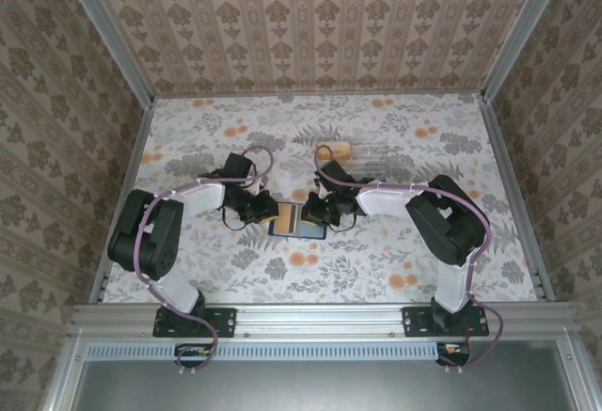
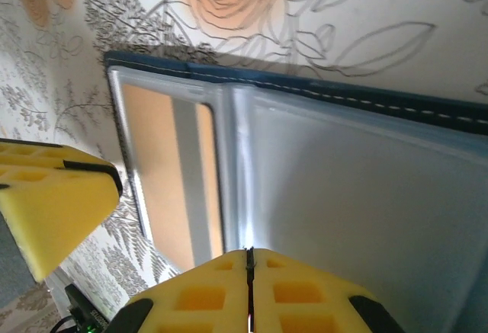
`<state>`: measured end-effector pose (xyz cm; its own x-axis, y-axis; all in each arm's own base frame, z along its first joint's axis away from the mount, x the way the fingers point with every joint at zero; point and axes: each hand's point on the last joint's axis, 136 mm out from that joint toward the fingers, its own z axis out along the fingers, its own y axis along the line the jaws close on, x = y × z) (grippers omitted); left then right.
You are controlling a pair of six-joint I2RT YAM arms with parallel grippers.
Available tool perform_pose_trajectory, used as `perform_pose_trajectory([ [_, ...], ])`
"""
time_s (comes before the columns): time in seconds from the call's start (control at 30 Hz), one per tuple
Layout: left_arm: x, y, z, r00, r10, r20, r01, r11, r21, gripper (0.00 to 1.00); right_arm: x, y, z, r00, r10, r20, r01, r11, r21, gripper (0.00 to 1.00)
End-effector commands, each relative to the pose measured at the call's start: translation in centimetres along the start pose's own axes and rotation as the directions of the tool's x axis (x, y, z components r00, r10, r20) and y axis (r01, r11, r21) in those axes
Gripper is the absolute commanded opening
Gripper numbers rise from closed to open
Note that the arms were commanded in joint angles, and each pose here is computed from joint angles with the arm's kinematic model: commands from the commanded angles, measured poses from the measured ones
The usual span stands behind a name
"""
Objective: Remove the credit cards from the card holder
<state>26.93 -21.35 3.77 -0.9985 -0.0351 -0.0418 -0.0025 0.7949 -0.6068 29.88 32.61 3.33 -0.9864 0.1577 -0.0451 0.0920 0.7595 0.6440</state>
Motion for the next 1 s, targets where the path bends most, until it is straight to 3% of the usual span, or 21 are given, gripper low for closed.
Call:
perform_pose_trajectory([
  [0.0,-0.1,-0.7,-1.0,1.0,0.019,0.017,-0.019,1.0,-0.004,0.19,0.0,1.5,-0.3,0.999,-0.039,-0.007,0.039,0.999,-0.022,0.1],
  [0.43,0.7,1.2,1.0,0.999,0.001,-0.039,-0.003,0.998,-0.056,0.04,0.0,1.1,0.6,0.999,-0.033,-0.024,0.033,0.999,-0.013,0.14],
  [0.97,1.5,2.4,1.7,0.998,-0.02,-0.062,0.015,0.996,-0.087,0.0,0.2,1.4,1.7,0.998,-0.029,-0.056,0.026,0.999,-0.044,0.18],
])
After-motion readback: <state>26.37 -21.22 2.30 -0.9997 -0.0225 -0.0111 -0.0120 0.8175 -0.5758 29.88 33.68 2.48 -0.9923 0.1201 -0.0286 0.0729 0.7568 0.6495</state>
